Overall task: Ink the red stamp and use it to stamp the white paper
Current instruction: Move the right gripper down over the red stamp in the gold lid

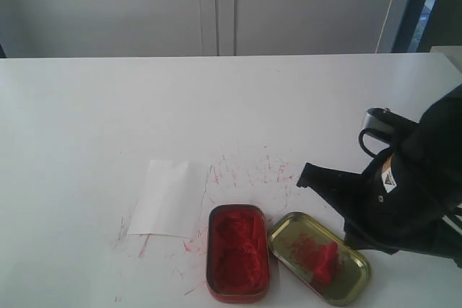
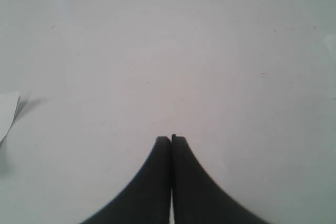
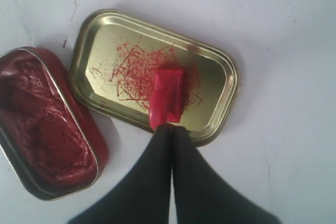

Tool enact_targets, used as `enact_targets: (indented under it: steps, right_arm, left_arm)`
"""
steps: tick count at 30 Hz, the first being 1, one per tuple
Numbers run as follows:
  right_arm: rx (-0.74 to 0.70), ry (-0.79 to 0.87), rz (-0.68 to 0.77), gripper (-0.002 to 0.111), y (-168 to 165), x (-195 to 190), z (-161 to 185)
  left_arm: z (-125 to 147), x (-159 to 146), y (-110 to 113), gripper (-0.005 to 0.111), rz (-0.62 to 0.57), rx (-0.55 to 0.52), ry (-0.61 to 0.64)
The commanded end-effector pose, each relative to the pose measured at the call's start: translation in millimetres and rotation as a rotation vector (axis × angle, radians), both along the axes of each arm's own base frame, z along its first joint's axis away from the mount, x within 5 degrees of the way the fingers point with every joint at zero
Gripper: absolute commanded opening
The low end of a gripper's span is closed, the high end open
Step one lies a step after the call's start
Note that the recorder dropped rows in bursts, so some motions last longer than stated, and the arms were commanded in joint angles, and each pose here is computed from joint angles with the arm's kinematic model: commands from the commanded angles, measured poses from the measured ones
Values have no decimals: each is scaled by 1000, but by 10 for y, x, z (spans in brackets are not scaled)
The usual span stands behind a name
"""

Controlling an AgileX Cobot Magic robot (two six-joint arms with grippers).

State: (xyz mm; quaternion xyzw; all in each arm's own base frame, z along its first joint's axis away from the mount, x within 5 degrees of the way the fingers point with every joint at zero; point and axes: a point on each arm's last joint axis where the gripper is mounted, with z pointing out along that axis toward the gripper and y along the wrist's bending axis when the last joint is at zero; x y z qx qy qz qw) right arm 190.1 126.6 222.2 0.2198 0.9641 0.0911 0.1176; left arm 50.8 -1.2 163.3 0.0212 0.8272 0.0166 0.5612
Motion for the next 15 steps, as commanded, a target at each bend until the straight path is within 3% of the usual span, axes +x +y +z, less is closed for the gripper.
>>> enact_targets:
  steps: [1,9,15]
  right_arm:
    - [-36,-15,-23,0,106,-60,-30]
    - [-59,-5,-84,2,235,-1,-223]
    - [-47,-10,-100,25,246,9,-230]
  left_arm:
    - [12,2,-3,0,1,-10,5]
    - [14,2,-3,0,1,-10,3]
    - [26,7,-1,0,3,-9,-11]
